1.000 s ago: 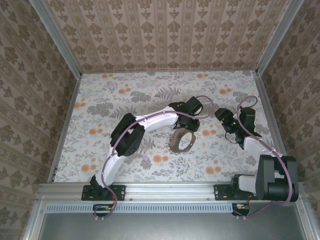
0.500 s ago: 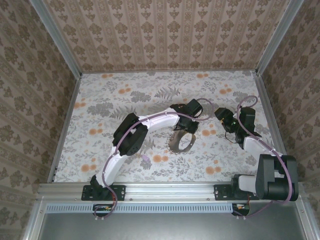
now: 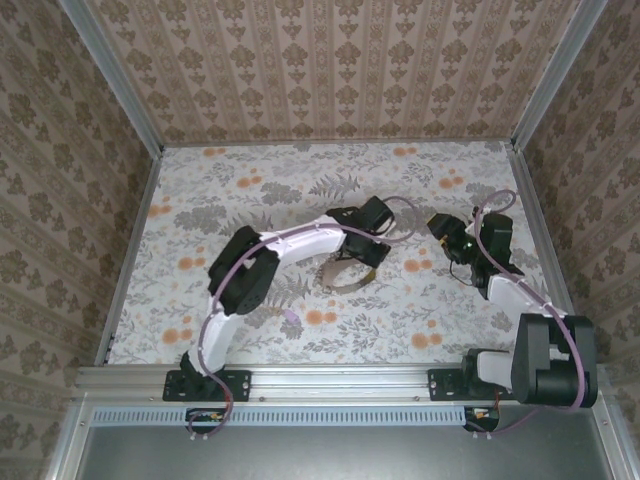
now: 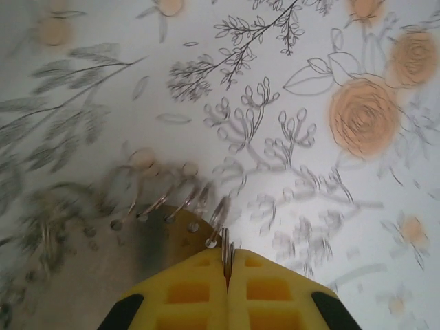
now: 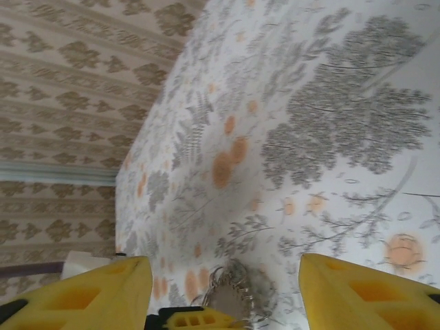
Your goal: Put the keys on the keyring
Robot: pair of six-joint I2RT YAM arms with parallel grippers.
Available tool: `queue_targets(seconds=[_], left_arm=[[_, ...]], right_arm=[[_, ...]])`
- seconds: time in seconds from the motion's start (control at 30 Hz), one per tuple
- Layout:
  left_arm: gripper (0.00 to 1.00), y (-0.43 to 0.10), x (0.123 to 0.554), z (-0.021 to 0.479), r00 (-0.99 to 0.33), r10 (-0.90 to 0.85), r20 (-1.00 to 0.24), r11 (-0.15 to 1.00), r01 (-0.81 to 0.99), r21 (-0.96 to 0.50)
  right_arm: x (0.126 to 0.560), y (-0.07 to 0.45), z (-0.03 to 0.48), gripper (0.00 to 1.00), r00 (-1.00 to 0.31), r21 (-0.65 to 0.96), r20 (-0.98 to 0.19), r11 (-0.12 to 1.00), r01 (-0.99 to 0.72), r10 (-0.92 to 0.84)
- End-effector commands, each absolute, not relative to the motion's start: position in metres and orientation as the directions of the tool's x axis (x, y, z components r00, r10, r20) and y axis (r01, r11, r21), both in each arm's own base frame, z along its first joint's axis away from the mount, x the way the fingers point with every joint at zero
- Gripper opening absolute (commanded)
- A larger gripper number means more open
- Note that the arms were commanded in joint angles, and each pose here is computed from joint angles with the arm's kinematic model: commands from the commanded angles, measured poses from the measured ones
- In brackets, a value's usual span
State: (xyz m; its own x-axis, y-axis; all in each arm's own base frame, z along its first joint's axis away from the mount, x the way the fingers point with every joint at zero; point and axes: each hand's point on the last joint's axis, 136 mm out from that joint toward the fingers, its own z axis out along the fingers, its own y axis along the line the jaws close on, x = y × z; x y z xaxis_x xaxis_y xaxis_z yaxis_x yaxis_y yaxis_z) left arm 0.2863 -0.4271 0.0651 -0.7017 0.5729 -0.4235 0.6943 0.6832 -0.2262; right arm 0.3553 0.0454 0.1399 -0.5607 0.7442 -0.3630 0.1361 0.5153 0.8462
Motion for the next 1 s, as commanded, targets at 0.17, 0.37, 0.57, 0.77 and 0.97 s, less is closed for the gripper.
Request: queue_targets(seconds=[0.17, 0.37, 0.57, 0.77, 0.97], left_arm=[[0.00, -0.393, 0.305, 0.213, -0.532, 0.436, -0.725, 0.496, 0.815, -0.300], [0.00, -0.366, 0.299, 0.283, -0.430, 0.333, -0.839, 0.353, 0.882, -0.312], [0.00, -0.345, 0.280, 0.340, -0.332, 0.224, -0.916, 0.197, 0.936, -0.291], [0.00, -0.332, 0.268, 0.374, -0.292, 0.153, -0.944, 0.137, 0.952, -0.273], [0.00, -0.329, 0.261, 0.391, -0.280, 0.097, -0.955, 0.122, 0.956, -0.268]], right_arm=[[0.345, 0.101, 0.228, 0.51, -0.599, 0.839, -0.515, 0.503, -0.208, 0.613], [0.332, 0.144, 0.274, 0.41, -0.581, 0.773, -0.630, 0.485, -0.409, 0.515], [0.326, 0.166, 0.316, 0.34, -0.509, 0.713, -0.699, 0.438, -0.548, 0.502], [0.315, 0.194, 0.358, 0.29, -0.473, 0.651, -0.745, 0.357, -0.670, 0.470], [0.297, 0.220, 0.385, 0.26, -0.451, 0.600, -0.774, 0.285, -0.748, 0.444]])
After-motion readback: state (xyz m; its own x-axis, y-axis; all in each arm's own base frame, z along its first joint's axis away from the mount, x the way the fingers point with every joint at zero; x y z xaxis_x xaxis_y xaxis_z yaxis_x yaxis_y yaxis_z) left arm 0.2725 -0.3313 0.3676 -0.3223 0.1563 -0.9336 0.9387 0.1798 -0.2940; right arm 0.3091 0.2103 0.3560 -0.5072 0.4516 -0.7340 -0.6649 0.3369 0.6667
